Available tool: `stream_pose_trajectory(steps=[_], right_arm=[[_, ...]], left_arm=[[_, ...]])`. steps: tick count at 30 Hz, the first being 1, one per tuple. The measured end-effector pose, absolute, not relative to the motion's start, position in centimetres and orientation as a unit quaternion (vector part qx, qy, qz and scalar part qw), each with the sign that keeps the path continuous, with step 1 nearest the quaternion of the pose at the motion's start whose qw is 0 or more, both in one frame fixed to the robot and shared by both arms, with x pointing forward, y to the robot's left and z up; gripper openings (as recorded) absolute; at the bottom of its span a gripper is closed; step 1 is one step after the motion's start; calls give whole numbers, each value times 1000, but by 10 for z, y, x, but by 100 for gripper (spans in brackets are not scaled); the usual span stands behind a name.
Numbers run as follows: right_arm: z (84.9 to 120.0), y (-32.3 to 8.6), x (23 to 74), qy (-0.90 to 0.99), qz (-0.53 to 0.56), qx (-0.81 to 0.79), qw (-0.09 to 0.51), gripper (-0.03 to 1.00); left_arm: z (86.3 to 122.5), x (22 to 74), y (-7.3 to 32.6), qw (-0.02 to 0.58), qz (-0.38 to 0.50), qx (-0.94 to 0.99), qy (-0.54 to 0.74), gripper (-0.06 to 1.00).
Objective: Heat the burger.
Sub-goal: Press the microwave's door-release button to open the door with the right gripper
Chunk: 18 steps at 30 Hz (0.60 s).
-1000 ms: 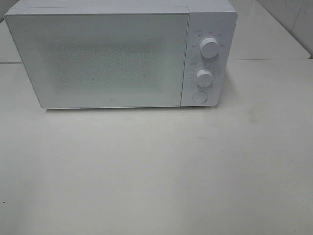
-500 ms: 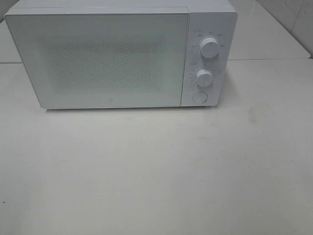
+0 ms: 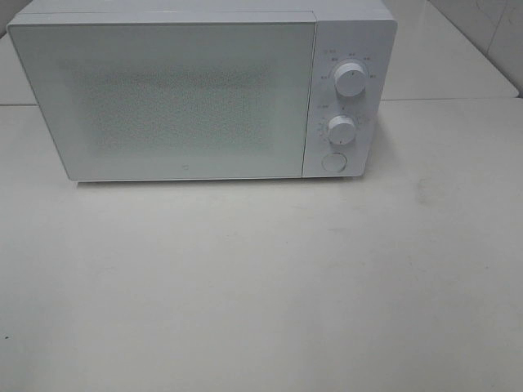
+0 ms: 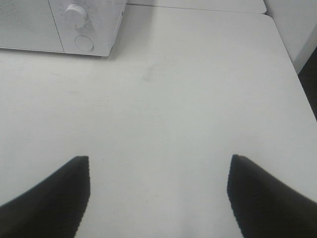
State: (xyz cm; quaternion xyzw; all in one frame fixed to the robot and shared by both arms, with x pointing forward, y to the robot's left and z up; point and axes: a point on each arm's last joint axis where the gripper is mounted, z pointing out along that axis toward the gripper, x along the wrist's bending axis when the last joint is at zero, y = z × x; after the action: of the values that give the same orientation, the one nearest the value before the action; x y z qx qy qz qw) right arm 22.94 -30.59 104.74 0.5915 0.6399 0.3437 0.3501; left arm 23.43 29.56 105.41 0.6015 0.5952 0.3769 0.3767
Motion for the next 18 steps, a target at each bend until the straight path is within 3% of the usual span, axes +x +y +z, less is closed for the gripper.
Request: stream_pose_trajectory(steps=[18], right_arm=[[1073, -301, 256, 601, 409, 562, 395, 75]], left_arm=[[1054, 234, 296, 377, 377, 601, 595, 97]])
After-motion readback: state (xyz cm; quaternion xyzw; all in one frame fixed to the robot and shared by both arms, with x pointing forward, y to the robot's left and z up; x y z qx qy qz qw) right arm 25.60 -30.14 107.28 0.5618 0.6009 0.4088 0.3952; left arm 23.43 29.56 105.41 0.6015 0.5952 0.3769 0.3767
